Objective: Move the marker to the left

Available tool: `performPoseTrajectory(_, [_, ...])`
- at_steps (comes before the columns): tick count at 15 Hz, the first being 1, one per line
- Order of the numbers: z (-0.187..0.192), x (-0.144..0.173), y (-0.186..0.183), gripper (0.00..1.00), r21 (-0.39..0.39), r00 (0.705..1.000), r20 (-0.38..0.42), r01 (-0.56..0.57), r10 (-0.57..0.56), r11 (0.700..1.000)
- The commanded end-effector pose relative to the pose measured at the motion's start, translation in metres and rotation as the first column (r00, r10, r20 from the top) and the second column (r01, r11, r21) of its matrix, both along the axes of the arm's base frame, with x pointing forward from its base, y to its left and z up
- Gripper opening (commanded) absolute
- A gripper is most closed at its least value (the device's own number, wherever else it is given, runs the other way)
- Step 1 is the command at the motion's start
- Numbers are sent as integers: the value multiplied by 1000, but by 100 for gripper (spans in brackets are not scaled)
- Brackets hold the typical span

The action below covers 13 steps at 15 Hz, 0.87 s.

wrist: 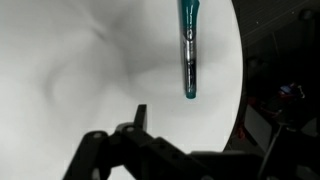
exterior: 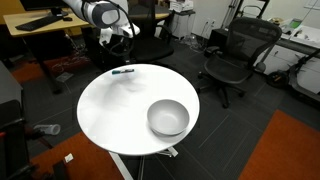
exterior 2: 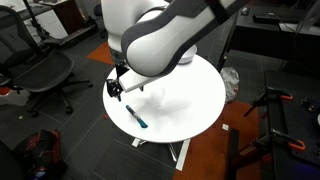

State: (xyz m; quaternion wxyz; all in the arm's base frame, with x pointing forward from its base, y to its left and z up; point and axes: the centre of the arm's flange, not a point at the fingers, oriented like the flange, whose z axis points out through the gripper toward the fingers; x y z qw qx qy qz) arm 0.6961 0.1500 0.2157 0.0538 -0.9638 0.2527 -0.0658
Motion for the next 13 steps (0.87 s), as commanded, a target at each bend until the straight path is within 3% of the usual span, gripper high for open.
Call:
performPoseTrajectory(1, [36, -38, -13, 100, 36, 1000, -4, -24, 24, 999])
performPoseTrajectory(8, [69, -70, -17, 100, 44, 995, 19, -95, 94, 995])
performPoseTrajectory(9, [55, -45, -10, 100, 18, 997, 10, -74, 74, 997])
performPoseTrajectory(13, [53, -47, -10, 100, 17, 997, 5, -75, 75, 997])
